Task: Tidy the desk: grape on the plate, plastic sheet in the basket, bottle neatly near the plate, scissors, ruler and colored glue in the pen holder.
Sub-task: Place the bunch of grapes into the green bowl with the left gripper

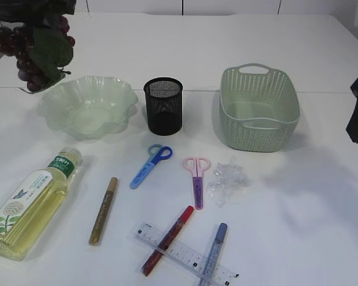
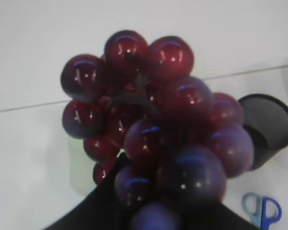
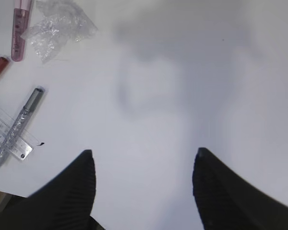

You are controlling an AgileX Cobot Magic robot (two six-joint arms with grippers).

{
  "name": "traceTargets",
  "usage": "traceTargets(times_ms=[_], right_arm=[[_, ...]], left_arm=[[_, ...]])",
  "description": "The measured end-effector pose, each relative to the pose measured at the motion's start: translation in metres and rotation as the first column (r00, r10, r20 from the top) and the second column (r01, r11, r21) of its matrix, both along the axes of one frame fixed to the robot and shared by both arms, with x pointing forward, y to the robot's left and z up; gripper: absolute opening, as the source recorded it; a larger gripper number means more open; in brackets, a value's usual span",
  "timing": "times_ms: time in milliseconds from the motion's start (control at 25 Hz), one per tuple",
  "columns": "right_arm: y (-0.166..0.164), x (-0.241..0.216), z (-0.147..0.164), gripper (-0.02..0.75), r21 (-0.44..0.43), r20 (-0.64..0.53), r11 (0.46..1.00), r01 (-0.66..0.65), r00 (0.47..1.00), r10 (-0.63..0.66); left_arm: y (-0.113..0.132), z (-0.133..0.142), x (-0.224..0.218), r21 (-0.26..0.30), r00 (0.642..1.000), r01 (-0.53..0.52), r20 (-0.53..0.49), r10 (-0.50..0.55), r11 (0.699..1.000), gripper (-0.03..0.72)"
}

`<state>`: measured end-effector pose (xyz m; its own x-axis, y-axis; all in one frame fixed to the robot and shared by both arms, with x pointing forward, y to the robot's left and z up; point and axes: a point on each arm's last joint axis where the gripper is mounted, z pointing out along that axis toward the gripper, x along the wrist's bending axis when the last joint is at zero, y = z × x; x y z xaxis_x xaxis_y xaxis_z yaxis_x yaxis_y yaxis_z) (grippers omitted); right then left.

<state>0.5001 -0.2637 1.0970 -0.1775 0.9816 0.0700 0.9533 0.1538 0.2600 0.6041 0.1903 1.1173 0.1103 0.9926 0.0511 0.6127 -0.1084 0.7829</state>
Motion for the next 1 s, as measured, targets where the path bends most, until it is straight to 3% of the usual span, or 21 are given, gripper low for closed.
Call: traceTargets(times_ms=[160, 440, 1000], right_arm=[[0.0, 0.0, 0.0, 0.498, 0.002, -0.001, 1.0, 0.006, 1.0, -0.006], [0.0, 0.0, 0.0, 0.497, 0.002, -0.002, 1.0, 0.006, 1.0, -0.006], [0.0, 0.0, 0.0, 0.496, 0.002, -0.003, 1.0, 0.01, 1.0, -0.01]], left_arm=[[0.003, -0.01, 0.018, -0.026, 0.998, 0.015, 0.062, -0.013, 1.0, 0.138], [0.01, -0.05, 0.057, -0.054, 0.992, 0.039, 0.125, -0.032, 0.998, 0.139], [0.016, -0.121, 0.099, -0.144, 0.983, 0.067, 0.179, -0.041, 0.987, 0.151]])
